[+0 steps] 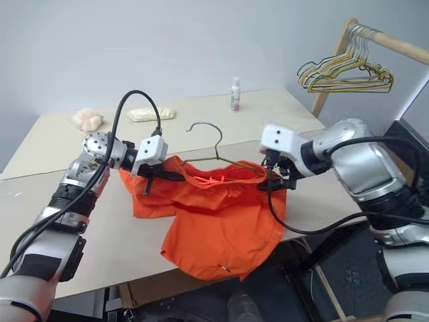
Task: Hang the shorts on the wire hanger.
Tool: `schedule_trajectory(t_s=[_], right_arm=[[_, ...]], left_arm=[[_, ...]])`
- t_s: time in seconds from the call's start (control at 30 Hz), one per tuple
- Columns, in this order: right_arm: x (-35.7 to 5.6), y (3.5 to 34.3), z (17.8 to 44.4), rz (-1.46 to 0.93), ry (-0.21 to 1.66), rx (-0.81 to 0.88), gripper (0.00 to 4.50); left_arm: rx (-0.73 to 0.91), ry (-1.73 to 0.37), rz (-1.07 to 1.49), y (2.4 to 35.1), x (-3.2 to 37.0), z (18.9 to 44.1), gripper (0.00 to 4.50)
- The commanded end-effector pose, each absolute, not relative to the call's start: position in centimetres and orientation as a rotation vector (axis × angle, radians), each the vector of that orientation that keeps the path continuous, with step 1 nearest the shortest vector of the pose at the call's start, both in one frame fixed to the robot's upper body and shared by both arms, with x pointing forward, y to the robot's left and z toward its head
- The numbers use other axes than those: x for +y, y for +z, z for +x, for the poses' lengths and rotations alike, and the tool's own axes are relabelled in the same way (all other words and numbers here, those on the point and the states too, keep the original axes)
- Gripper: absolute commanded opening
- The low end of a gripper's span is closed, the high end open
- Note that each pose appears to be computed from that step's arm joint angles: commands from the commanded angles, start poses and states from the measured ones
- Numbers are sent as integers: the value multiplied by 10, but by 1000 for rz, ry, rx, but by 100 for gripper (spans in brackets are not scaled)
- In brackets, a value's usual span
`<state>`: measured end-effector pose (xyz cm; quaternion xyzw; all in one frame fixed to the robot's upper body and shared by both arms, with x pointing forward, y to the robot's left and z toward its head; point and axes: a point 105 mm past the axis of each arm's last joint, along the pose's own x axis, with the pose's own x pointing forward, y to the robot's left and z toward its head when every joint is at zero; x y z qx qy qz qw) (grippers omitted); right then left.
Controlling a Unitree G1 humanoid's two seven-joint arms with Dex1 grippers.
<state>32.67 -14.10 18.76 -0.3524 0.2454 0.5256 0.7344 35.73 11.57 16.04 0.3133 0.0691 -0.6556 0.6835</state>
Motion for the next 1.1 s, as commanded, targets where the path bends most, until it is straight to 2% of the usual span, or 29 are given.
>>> schedule_trajectory(t_s=[0.03, 0.17, 0.27, 0.3, 0.33, 0.47, 0.6, 0.8, 0.83, 0.93, 1.1], right_arm=[[-136, 201, 327, -821, 1162, 491, 257], [-134, 202, 325, -815, 1179, 492, 107], [-134, 203, 324, -803, 1186, 494, 14], [-134, 203, 323, -802, 1189, 496, 5], [-134, 202, 322, -794, 1193, 502, 5], [-136, 199, 319, -780, 1208, 520, 0], [-141, 196, 314, -711, 1212, 557, 0], [-162, 182, 297, -591, 1178, 638, 0], [-169, 178, 293, -547, 1149, 659, 0], [-190, 171, 283, -407, 1034, 696, 0], [-221, 178, 271, -214, 808, 664, 0]], left_arm=[[72, -1462, 727, 182, 112, 358, 0], [74, -1459, 730, 180, 114, 358, 0], [67, -1455, 736, 180, 114, 358, 0], [53, -1457, 740, 181, 113, 358, 0], [41, -1459, 739, 181, 113, 358, 0], [20, -1480, 682, 188, 110, 356, 108], [-41, -1525, 605, 206, 108, 352, 235], [-123, -1474, 507, 234, 113, 357, 435], [-137, -1458, 500, 238, 116, 357, 447], [-190, -1385, 489, 245, 123, 359, 447], [-260, -1294, 355, 261, 122, 354, 447]])
